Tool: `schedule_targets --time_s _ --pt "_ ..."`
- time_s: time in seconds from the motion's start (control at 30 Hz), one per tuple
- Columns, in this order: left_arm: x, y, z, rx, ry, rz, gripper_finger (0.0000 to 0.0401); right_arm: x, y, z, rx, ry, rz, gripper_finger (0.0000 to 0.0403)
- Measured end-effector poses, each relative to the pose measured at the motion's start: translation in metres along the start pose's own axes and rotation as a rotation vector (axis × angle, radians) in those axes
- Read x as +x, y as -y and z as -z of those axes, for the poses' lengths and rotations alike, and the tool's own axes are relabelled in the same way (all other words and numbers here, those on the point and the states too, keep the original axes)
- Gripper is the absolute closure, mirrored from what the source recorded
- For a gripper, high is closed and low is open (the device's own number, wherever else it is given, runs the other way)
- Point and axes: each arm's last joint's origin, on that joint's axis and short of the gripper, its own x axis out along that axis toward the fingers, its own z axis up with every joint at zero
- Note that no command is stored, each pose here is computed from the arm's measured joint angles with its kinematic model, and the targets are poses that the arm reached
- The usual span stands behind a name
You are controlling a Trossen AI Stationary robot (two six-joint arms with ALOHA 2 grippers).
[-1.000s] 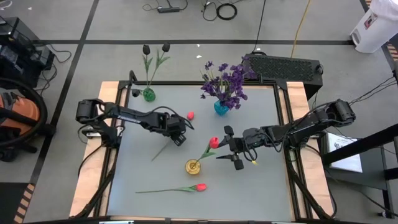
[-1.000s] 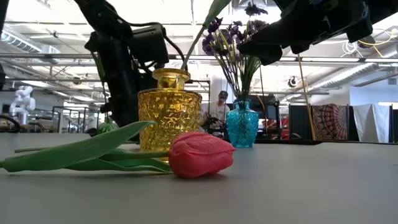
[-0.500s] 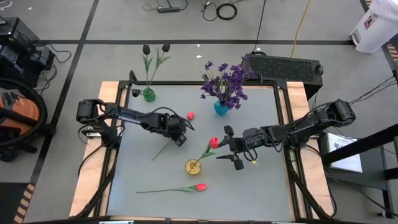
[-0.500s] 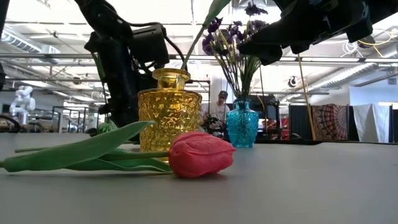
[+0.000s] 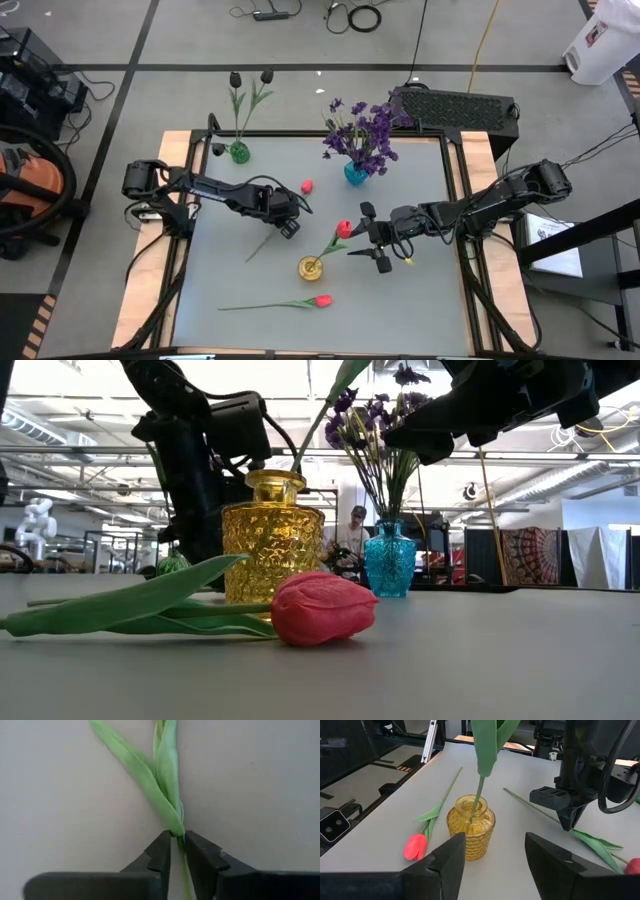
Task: Sort flowers into vase by color
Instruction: Put the top pink flower into the yellow vase
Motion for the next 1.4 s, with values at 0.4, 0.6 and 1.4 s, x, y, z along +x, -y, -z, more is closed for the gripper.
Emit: schedule_targets --time_s 0.4,0.6,1.4 --pt "0.0 0.0 0.0 0.011 0.017 -0.021 0.0397 0.0 0.0 0.0 0.0 0.0 0.0 0.0206" --pt "0.0 -0.001 -0.001 0.035 0.034 -0.042 0.0399 0.0 0.0 0.0 0.0 0.0 0.0 0.0206" --pt "-0.101 0.005 0.022 0.183 0.373 -0.027 0.0401 0.0 0.0 0.0 0.0 0.0 0.0 0.0206"
